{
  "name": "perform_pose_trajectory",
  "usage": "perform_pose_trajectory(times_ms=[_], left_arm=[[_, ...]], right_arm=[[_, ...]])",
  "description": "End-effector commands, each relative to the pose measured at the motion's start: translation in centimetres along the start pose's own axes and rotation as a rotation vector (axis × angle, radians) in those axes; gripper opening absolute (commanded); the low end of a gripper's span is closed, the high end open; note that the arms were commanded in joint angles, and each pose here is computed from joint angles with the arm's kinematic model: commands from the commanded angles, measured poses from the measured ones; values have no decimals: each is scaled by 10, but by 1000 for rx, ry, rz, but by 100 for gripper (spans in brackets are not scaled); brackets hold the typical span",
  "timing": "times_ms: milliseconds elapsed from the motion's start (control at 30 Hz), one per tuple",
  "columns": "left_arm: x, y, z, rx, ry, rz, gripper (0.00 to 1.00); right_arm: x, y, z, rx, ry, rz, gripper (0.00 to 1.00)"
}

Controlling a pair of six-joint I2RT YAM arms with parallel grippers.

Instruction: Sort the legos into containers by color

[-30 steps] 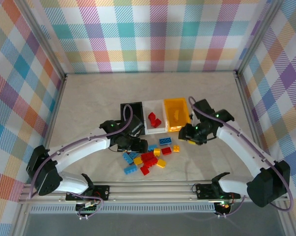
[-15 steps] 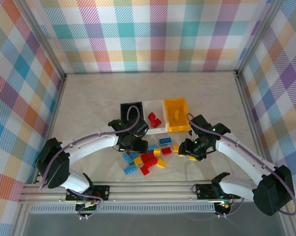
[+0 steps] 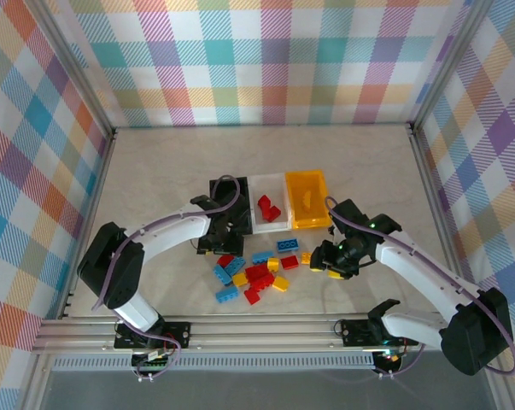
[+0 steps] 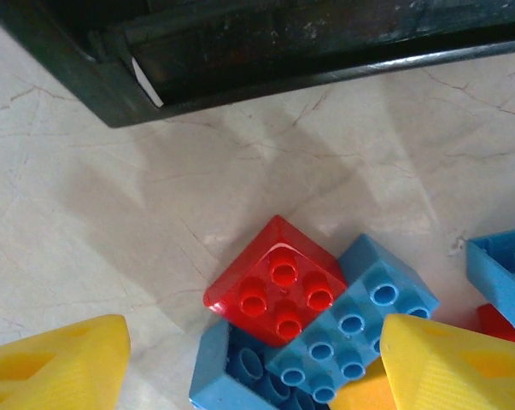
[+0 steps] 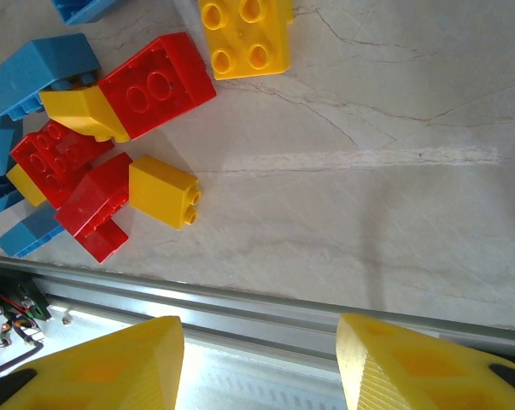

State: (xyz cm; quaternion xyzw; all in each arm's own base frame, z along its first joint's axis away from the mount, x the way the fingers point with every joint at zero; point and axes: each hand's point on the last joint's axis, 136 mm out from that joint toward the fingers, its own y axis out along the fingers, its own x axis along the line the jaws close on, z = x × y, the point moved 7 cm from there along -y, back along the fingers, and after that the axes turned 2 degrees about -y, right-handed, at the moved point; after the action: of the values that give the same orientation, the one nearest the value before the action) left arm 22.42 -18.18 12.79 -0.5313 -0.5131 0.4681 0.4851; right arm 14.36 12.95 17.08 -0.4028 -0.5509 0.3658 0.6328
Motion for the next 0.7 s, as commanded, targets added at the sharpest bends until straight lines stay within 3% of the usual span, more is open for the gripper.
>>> perform_pose_trajectory(times_ms=[0, 267, 667], left_arm=[[5, 0, -6, 1, 35, -72, 77], [7, 14, -11, 9, 69, -136, 77], [1, 26, -14, 21, 103, -107, 76]], right_arm=[[9, -8, -1, -2, -5, -25, 51], [12, -7, -4, -3, 11, -37, 51], [22, -7, -13, 11, 17, -55, 51]])
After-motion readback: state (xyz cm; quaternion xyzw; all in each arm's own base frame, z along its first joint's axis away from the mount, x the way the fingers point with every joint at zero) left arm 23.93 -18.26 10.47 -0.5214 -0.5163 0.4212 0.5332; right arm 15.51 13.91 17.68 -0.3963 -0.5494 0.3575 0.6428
